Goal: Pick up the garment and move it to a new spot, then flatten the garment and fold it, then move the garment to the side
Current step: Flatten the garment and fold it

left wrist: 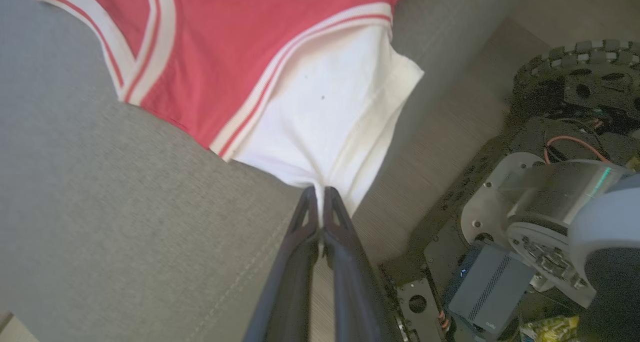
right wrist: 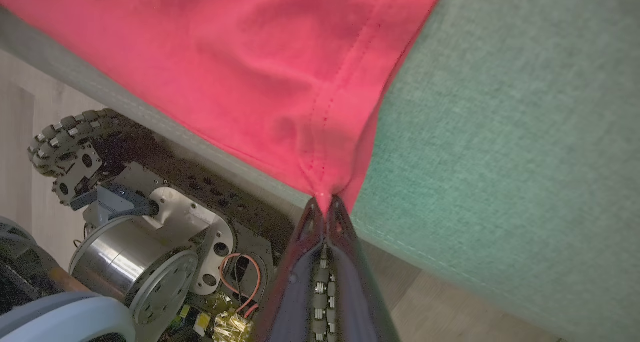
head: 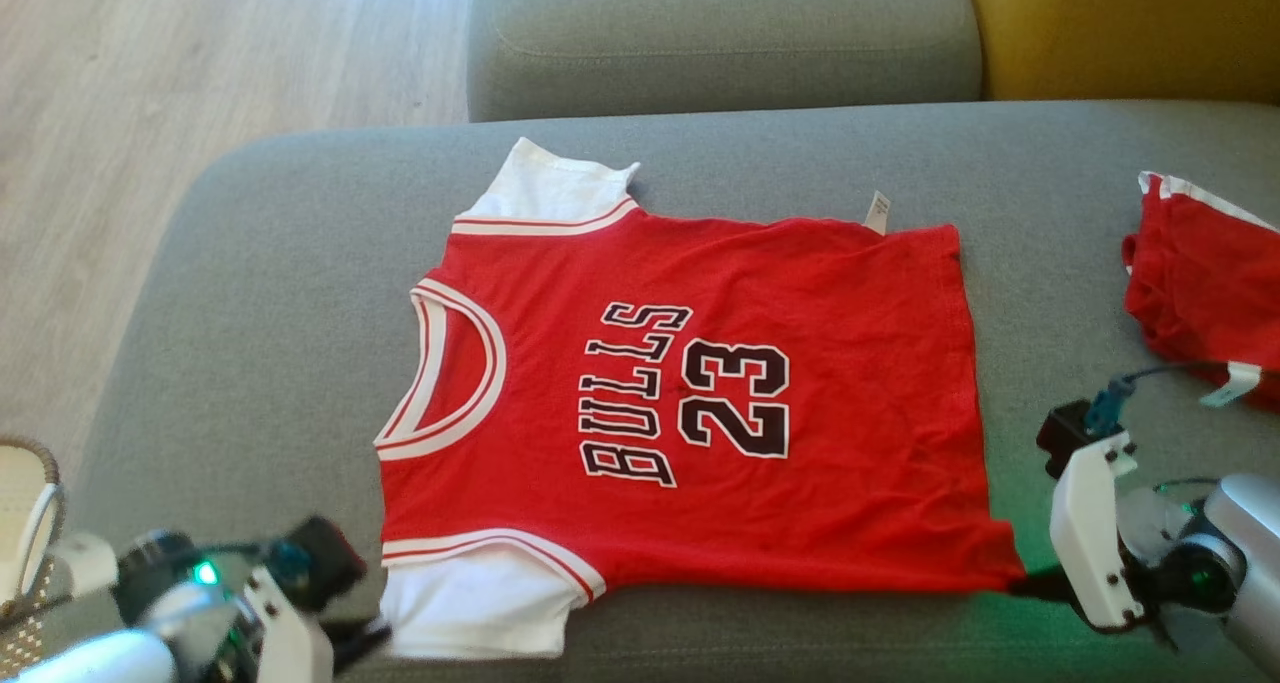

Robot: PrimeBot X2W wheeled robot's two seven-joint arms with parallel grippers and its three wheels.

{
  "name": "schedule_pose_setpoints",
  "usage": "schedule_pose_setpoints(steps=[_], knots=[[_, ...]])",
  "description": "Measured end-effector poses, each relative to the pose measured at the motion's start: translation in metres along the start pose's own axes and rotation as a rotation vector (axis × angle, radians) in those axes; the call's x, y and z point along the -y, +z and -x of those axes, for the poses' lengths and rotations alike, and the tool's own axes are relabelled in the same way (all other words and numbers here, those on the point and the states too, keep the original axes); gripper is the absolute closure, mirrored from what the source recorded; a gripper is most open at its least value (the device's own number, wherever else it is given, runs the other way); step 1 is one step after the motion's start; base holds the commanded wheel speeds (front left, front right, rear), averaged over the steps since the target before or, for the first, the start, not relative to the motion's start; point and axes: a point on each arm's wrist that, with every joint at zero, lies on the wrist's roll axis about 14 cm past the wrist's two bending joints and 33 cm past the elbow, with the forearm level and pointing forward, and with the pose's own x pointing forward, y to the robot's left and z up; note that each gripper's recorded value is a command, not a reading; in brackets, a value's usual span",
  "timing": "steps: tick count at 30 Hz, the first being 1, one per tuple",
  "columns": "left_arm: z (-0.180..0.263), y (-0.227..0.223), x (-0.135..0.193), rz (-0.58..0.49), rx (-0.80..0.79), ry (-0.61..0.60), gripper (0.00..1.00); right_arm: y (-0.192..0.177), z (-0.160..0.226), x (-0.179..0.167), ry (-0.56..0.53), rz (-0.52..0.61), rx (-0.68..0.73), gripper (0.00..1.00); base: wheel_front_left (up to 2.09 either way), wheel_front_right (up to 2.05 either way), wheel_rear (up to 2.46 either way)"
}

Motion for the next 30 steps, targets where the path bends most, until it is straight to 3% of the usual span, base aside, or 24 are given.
schedule_pose_setpoints(steps=[12,17,22,30], knots=[[0.005,0.053,-0.051,-0.064,0.148,0.131,1.00,0.044,0.009,0.009,-0.021,-0.039,0.165,1.00,0.00,0.00,0.00],[0.004,0.083,-0.086,-0.098,0.219,0.209,1.00,0.061,0.002,0.012,-0.018,-0.073,0.205,1.00,0.00,0.00,0.00],[-0.007,0.098,-0.102,-0.151,0.223,0.220,1.00,0.082,-0.002,0.017,-0.019,-0.099,0.248,1.00,0.00,0.00,0.00],[-0.034,0.107,-0.122,-0.135,0.203,0.212,1.00,0.094,-0.020,0.026,-0.051,-0.090,0.251,1.00,0.00,0.00,0.00]])
